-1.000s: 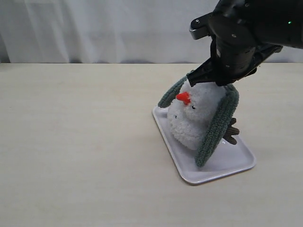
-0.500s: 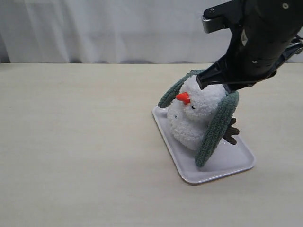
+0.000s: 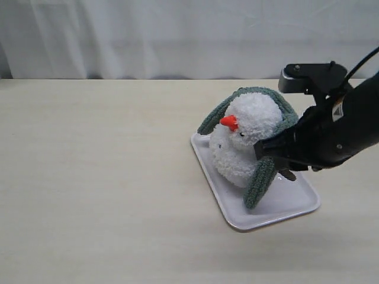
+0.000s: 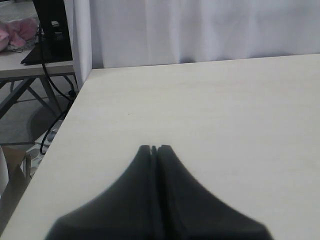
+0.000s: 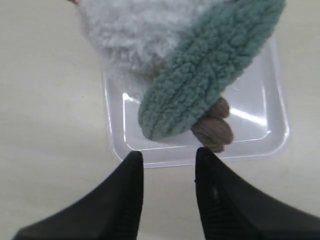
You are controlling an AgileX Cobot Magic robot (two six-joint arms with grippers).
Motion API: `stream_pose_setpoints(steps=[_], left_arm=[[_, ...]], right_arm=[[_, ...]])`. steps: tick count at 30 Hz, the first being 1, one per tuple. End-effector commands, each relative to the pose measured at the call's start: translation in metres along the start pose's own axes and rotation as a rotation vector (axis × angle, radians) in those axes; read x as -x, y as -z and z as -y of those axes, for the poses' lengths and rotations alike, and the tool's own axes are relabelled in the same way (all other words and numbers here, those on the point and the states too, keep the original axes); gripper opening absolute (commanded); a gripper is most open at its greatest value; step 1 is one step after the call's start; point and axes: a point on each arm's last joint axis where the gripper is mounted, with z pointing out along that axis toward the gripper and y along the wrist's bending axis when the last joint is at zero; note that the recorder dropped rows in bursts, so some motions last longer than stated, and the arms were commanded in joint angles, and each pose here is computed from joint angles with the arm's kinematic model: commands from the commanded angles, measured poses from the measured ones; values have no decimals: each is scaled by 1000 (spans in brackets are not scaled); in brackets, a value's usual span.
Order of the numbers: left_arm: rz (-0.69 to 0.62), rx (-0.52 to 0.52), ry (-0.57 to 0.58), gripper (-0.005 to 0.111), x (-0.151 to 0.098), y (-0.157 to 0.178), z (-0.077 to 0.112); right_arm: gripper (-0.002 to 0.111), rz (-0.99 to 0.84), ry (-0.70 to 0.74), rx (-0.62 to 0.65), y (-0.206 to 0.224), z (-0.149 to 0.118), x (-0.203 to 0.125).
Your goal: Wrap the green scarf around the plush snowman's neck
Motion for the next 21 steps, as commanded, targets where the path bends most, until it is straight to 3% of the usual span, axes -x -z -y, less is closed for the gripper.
stream_pose_setpoints(steps=[1, 11, 17, 21], left_arm=[[32, 0, 13, 0, 2, 0, 0], [32, 0, 13, 0, 2, 0, 0], [32, 0, 13, 0, 2, 0, 0], [32, 0, 13, 0, 2, 0, 0]], right_arm=[[34, 73, -10, 50, -16, 1, -12], [34, 199, -65, 86, -50, 6, -33], [47, 189, -88, 88, -69, 5, -33], [49, 176, -89, 83, -82, 5, -34]])
